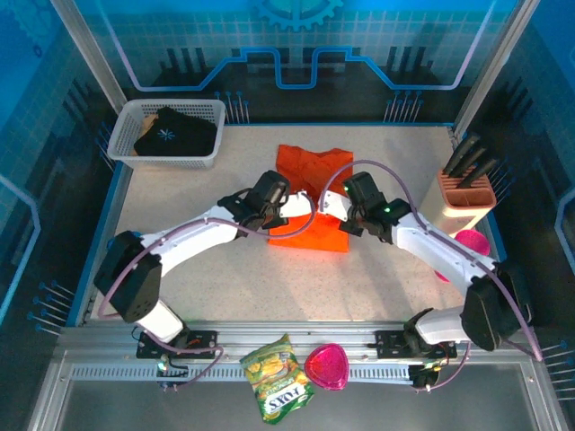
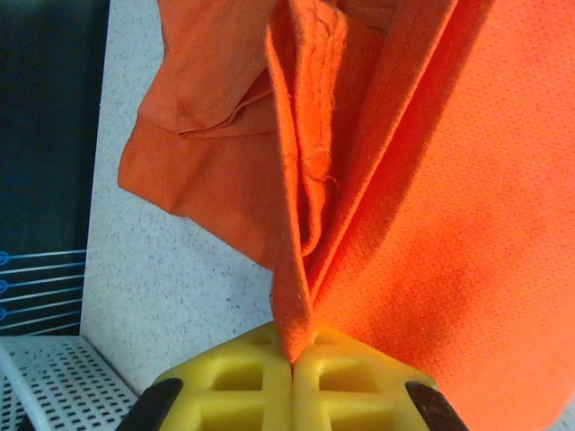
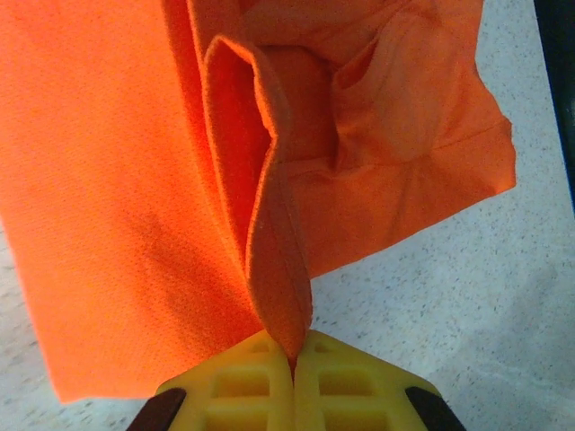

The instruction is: Fold and stack the t-shirts

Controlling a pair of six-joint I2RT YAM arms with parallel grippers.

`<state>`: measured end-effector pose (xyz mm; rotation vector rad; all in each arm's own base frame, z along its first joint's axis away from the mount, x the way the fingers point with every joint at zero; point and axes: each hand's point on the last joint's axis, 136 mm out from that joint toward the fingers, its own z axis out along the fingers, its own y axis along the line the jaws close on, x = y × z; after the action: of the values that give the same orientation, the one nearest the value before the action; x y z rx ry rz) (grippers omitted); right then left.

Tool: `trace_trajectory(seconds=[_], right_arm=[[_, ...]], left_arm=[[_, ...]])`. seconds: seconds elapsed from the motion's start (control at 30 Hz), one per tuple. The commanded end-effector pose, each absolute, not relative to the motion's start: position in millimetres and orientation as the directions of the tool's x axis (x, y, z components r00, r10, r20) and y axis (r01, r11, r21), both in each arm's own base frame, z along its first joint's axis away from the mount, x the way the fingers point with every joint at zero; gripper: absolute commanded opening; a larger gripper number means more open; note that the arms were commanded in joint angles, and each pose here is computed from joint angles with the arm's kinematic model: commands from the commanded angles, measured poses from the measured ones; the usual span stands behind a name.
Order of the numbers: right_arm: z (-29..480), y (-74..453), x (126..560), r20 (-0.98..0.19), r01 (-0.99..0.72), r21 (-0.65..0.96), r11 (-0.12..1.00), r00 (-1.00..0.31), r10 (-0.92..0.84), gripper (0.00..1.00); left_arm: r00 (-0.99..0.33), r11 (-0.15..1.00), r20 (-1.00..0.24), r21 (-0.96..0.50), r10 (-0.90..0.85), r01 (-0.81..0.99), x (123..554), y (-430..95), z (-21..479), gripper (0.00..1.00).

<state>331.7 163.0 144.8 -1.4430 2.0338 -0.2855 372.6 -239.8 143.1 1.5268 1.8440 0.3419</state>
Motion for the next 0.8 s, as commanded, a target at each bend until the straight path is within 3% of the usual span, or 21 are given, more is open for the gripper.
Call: trace_trajectory(seconds=[0.0, 0.63, 0.77], right_arm=[[152, 160, 363, -0.361, -0.727, -0.562, 0.394, -0.213, -0.908, 0.00], [73, 148, 427, -0.345, -0.661, -0.561, 0.498, -0.359, -0.867, 0.00], [66, 149, 436, -0.359, -0.646, -0.560, 0.519, -0.376, -0.855, 0.00]], left_arm=[[-0.019, 0.264, -0.371, 0.623, 0.928, 0.736, 396, -248, 146, 0.00], [-0.119, 0.336, -0.363, 0.625, 0.924, 0.704, 461, -239, 87, 0.00], [-0.142, 0.350, -0.360, 0.623, 0.922, 0.699, 470, -237, 77, 0.14]])
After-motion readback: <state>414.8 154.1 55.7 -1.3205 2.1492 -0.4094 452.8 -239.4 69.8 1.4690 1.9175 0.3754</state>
